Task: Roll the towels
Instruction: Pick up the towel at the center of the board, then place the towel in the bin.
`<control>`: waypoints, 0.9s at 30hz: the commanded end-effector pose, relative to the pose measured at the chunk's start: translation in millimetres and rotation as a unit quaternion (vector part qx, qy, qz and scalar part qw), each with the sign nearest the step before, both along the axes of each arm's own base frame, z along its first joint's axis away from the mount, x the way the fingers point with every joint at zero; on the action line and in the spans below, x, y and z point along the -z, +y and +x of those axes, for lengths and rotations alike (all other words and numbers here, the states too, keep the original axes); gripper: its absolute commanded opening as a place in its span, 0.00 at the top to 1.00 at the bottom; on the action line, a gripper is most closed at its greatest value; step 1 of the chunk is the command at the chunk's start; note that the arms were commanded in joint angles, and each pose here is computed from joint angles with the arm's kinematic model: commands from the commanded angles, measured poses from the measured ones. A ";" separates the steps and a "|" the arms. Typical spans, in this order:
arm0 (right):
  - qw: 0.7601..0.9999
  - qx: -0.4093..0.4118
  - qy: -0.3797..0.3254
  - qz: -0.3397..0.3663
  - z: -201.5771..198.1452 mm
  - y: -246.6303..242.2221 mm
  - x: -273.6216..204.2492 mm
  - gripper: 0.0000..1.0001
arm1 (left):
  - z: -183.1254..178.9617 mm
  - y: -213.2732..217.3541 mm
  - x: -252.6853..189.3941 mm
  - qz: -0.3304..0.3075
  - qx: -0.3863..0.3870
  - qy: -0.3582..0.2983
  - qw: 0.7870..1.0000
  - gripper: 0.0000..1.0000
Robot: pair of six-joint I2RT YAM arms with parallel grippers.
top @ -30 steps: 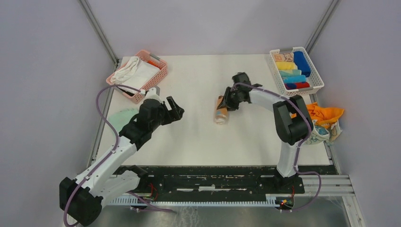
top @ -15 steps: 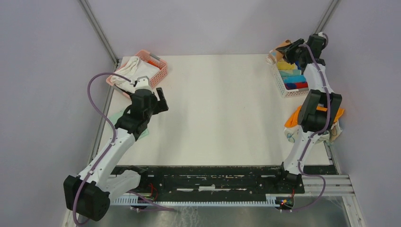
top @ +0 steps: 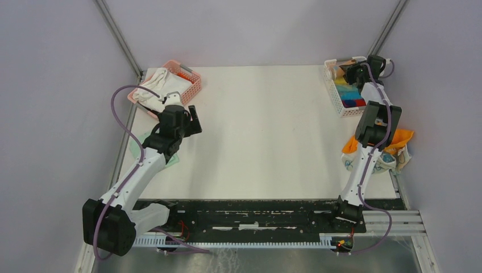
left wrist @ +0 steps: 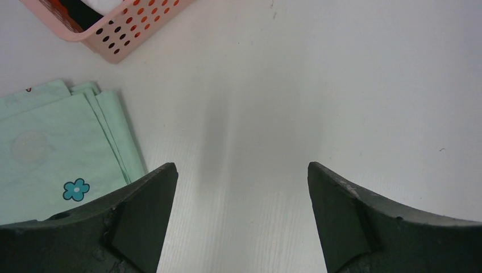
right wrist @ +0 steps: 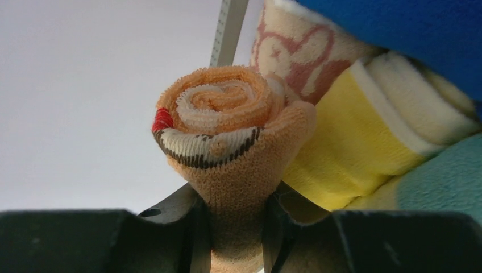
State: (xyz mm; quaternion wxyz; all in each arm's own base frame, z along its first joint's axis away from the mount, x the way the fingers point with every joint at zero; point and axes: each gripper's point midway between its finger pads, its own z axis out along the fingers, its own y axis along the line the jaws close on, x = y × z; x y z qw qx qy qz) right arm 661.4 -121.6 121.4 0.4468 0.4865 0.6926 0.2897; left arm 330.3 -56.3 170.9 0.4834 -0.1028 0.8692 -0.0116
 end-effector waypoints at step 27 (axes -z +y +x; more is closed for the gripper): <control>0.989 0.142 -0.042 -0.006 13.1 -68.1 -12.6 0.89 | 10.2 -3.0 -2.7 -0.006 0.015 -0.016 1.000 0.09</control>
